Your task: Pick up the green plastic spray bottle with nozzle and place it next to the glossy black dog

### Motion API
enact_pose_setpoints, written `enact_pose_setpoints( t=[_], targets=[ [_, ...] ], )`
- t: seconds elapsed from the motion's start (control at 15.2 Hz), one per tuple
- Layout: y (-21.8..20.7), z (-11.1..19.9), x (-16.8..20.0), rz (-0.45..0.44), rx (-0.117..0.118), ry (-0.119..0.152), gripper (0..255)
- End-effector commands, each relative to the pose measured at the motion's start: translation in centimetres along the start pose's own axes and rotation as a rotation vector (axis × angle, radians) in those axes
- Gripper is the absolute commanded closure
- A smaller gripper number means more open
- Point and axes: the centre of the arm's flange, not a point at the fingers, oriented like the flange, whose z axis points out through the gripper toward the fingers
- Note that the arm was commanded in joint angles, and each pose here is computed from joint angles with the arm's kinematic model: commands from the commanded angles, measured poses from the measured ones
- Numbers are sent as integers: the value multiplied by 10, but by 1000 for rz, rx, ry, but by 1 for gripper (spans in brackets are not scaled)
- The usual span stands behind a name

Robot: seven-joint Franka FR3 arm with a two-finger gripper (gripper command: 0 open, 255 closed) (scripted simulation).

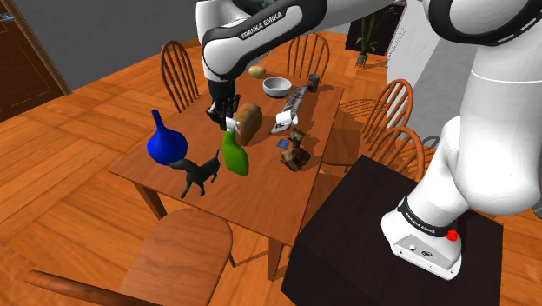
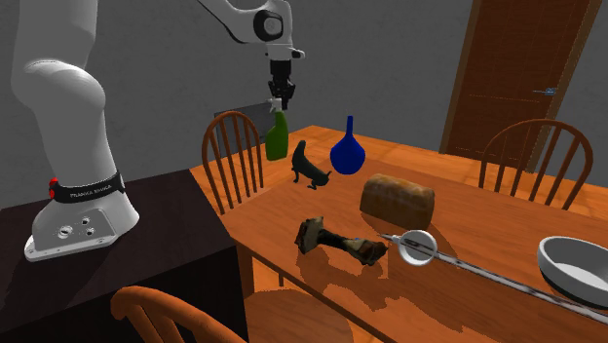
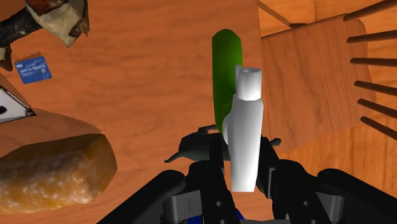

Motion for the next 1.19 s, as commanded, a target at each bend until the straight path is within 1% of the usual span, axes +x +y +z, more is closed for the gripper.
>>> enact_pose_setpoints(
  t=[0.0,1.12],
  targets=[
    [0,10,-1,0,0,1,255],
    [1,100,-1,0,0,1,255]
  ],
)
